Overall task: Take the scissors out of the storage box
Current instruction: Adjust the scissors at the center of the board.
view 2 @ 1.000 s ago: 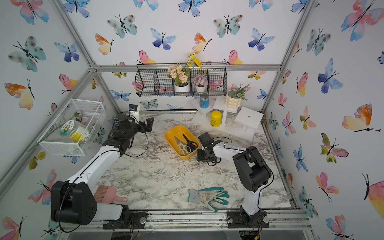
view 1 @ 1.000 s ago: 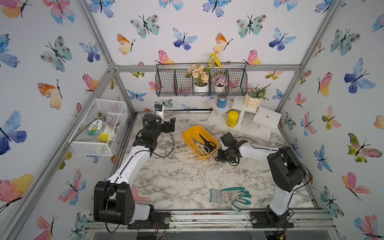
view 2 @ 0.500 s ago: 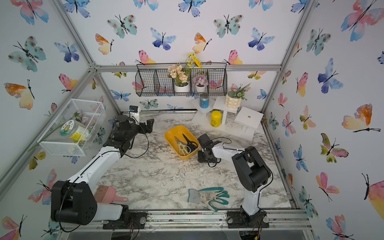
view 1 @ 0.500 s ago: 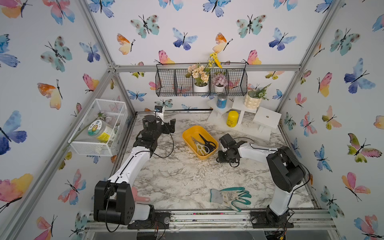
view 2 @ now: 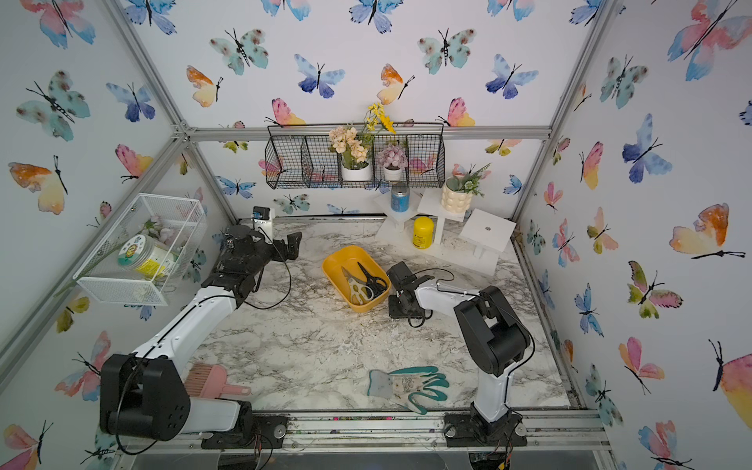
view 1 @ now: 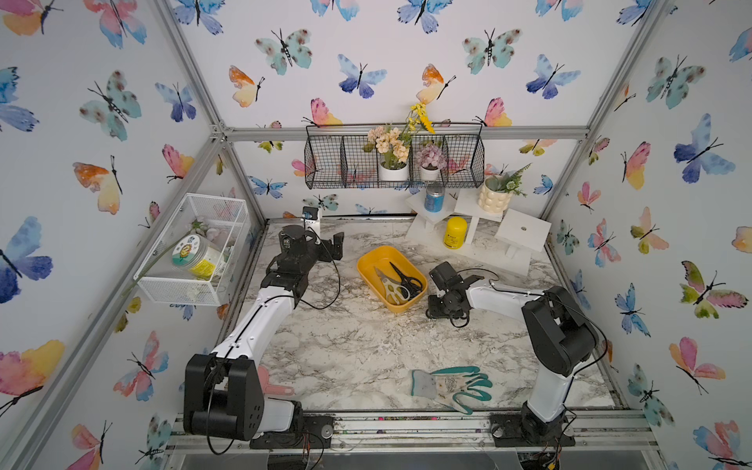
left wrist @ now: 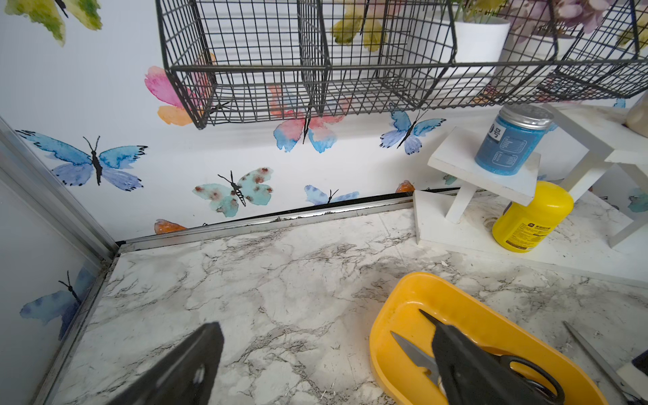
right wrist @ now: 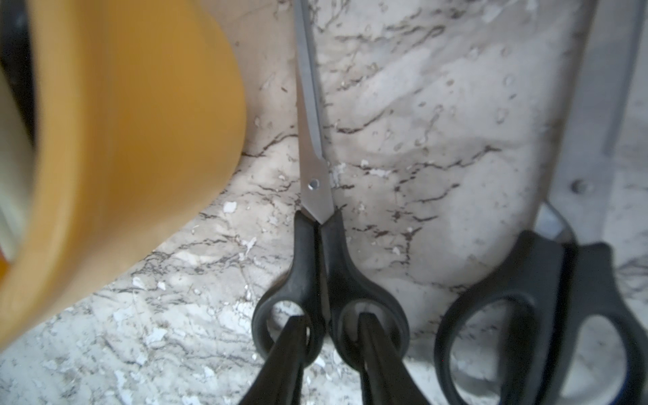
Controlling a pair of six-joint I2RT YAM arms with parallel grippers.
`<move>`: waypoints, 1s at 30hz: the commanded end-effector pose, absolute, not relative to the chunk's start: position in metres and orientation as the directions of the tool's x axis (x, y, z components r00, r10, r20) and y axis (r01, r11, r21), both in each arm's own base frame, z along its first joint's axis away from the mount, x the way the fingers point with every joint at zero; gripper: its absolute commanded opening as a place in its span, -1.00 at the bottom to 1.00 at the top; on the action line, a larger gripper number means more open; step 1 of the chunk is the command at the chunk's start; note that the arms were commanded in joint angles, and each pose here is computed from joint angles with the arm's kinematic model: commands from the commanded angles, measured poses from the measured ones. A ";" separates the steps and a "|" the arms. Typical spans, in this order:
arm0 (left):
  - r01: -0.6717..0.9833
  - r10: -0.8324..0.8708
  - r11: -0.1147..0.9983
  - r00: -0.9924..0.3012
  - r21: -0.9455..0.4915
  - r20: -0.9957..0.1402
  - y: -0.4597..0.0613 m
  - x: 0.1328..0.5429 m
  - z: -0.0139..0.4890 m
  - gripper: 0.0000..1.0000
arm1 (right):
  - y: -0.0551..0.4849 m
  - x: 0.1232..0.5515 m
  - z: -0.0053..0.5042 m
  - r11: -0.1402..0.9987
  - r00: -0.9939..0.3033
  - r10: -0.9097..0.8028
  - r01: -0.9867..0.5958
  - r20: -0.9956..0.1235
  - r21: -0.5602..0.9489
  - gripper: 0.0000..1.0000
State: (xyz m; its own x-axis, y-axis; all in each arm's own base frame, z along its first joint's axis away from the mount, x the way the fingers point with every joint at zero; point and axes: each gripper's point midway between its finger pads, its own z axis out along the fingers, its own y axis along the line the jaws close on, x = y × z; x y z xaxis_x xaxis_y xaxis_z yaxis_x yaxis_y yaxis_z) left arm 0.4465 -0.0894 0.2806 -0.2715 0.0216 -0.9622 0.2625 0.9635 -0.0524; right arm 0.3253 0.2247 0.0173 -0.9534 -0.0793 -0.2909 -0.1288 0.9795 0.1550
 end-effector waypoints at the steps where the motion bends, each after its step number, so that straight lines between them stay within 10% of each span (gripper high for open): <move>1: 0.284 0.005 0.956 -0.254 -0.069 -0.967 -0.092 0.445 0.288 0.97 | 0.223 0.312 0.007 0.981 -0.975 -0.035 -0.075 -0.219 0.180 -0.41; 19: 0.273 0.010 0.960 -0.251 -0.061 -0.968 -0.089 0.442 0.287 0.97 | 0.226 0.316 0.014 0.977 -0.969 0.066 0.015 -0.236 0.213 -0.39; 30: 0.440 0.116 0.898 -0.254 -0.008 -0.960 -0.130 0.445 0.284 0.98 | 0.233 0.350 0.103 0.974 -0.907 0.026 -0.071 -0.421 0.215 -0.21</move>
State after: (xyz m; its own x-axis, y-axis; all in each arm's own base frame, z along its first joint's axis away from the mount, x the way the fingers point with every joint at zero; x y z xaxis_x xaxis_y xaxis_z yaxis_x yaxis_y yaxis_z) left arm 0.4452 -0.1004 0.2802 -0.2712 0.0435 -0.9616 0.3229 0.9452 -0.0483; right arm 0.3393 0.2333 0.0632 -0.9414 0.0513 -0.3334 -0.0288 0.9725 0.2310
